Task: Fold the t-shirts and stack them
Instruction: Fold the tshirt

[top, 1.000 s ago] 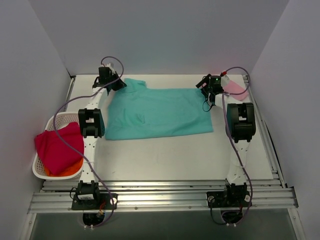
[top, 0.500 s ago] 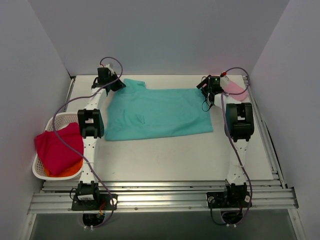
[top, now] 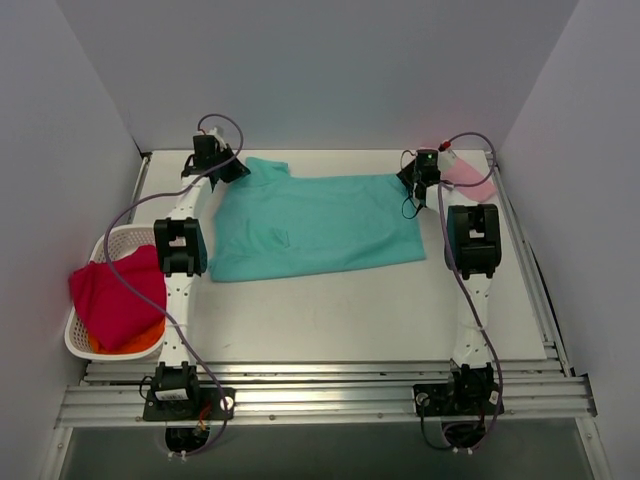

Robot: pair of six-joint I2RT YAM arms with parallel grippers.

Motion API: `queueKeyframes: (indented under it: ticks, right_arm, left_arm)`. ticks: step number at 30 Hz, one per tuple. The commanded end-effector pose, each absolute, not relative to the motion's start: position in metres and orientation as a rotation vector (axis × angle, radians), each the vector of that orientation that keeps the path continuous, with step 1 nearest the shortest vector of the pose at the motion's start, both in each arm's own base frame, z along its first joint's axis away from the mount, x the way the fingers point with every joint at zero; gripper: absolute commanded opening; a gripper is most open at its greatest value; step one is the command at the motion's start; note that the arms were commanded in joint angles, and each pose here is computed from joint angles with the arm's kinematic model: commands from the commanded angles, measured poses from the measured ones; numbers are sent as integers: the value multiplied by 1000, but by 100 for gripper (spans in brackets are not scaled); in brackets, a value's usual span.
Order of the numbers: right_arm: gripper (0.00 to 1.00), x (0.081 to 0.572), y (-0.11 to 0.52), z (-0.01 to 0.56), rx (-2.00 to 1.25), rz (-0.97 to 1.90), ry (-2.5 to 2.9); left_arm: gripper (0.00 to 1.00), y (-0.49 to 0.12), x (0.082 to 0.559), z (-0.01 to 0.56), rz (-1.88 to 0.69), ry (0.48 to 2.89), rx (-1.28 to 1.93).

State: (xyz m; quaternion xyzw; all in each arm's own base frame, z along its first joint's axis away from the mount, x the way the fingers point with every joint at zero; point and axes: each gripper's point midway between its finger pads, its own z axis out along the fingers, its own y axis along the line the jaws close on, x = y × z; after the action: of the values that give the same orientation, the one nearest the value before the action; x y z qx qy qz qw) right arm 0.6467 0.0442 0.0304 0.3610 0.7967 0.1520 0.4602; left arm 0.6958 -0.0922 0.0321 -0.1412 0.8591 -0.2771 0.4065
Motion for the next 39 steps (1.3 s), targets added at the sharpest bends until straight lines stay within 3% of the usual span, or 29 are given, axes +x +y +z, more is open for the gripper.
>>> queueKeyframes:
  ticks: [1,11,17,30,39]
  right_arm:
    - [33,645,44,26,888,354,1983]
    - [0,643,45,24,882,357,1988]
    - [0,649,47,31,872,375,1972]
    - [0,662,51,103,821,433,1863]
    - [0,650,53,112,813,450,1854]
  left_arm:
    - [2,-83,692,23,-681,2196,-373]
    - [2,-84,691,22,-685,2200,-374]
    - [2,-86,691,23,-697,2188,-354]
    - [2,-93,688,101,-758,2042,-278]
    - [2,-95,676,129,-764,1996,-239]
